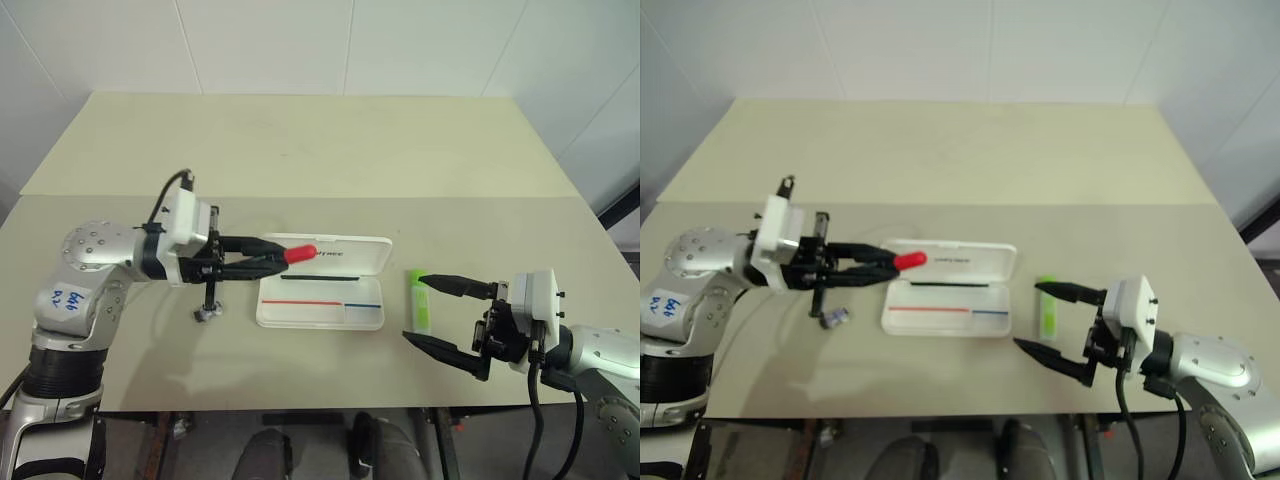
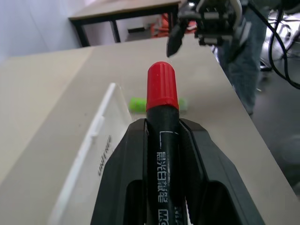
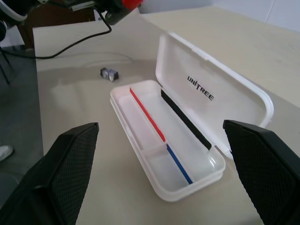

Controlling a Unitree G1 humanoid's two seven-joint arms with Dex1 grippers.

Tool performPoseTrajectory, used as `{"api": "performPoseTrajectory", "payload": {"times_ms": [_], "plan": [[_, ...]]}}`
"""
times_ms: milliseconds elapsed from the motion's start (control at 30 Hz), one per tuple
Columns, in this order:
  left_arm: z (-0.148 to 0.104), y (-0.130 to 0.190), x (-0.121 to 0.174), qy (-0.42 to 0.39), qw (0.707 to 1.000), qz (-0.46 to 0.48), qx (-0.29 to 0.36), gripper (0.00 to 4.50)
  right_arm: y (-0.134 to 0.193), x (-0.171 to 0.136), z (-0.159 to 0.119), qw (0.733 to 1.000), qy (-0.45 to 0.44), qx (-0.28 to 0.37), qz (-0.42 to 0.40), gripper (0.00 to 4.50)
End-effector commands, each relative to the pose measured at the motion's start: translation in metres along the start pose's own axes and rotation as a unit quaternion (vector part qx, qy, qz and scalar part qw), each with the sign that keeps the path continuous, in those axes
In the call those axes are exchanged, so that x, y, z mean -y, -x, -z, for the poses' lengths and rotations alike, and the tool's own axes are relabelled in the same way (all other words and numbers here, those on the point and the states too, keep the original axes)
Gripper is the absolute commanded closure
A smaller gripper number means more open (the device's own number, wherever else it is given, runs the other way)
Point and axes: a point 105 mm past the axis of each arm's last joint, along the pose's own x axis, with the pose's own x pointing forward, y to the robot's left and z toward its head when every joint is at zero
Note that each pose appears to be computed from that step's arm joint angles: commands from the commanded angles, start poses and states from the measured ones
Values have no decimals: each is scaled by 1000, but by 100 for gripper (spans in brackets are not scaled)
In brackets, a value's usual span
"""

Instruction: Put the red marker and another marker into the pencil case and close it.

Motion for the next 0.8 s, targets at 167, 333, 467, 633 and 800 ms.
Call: {"api": "performPoseTrajectory", "payload": {"times_ms": [167, 333, 467, 633, 800], "plan": [[-2, -36, -1, -35, 999, 32, -13, 392, 5, -4, -7, 1000, 19, -3, 20, 0], [2, -45, -1, -36, 998, 43, -22, 392, 7, -9, -6, 999, 22, -6, 22, 0], [13, -54, -2, -40, 997, 53, -45, 392, 8, -10, -6, 999, 26, -5, 35, 0], [25, -66, -6, -54, 994, 58, -71, 392, 7, -13, -6, 998, 28, 2, 49, 0], [32, -72, -9, -58, 993, 51, -89, 392, 7, -14, -6, 998, 29, 4, 56, 0]]}}
